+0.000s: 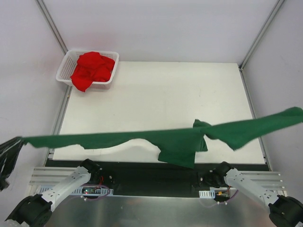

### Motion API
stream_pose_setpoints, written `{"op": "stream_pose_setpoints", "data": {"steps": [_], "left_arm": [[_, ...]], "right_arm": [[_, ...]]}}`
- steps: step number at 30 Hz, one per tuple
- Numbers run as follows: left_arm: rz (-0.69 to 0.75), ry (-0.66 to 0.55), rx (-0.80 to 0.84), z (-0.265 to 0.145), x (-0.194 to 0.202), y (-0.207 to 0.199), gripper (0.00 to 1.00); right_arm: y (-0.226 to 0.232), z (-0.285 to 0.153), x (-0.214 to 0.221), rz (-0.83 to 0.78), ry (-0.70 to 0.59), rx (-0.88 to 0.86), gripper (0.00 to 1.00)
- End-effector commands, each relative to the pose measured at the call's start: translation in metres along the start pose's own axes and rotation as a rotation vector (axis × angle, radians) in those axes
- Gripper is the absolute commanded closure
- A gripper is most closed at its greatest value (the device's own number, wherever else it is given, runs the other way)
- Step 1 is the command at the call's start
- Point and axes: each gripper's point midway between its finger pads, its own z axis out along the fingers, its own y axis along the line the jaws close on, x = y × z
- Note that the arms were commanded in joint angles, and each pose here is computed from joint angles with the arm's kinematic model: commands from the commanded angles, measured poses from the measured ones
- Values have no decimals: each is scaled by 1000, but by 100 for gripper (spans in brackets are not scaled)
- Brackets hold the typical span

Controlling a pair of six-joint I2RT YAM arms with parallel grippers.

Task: Fold and stack the t-shirts
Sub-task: Flatten out the tshirt

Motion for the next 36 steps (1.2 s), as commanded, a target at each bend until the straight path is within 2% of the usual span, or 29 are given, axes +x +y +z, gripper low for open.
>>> {"op": "stream_pose_setpoints", "data": {"steps": [1,2,3,5,7,8,10,12,13,14,16,20,24,36], "left_arm": [[-14,-57,205,-19,-18,-41,100],[-12,-63,198,-17,-19,-39,100],[-28,-15,176,-2,-5,-33,100],[-11,25,97,28,9,-9,100],[22,162,77,81,54,9,100],[51,170,-13,104,61,28,100],[143,346,-65,158,122,45,100],[212,436,-120,195,159,60,100],[232,509,-120,221,190,63,100],[239,544,-142,233,208,71,100],[157,597,-84,263,252,73,100],[67,651,-98,290,316,101,100],[-21,740,-122,298,383,128,100],[-86,918,-170,293,495,160,100]], "right_arm": [[27,-36,-28,94,-115,-175,99],[25,-35,-31,96,-136,-170,99],[23,-32,-28,96,-132,-157,99],[11,0,3,53,-43,-76,99],[-9,39,41,-36,70,61,99],[-9,67,75,-84,152,91,99],[-20,106,121,-203,288,219,99],[-21,131,168,-310,418,263,99],[-13,152,202,-351,506,254,99],[-14,159,220,-333,542,274,99],[-8,171,271,-298,637,235,99],[-29,183,345,-268,782,323,99],[-38,179,389,-223,874,355,99],[-58,168,434,-255,1005,475,99]]}}
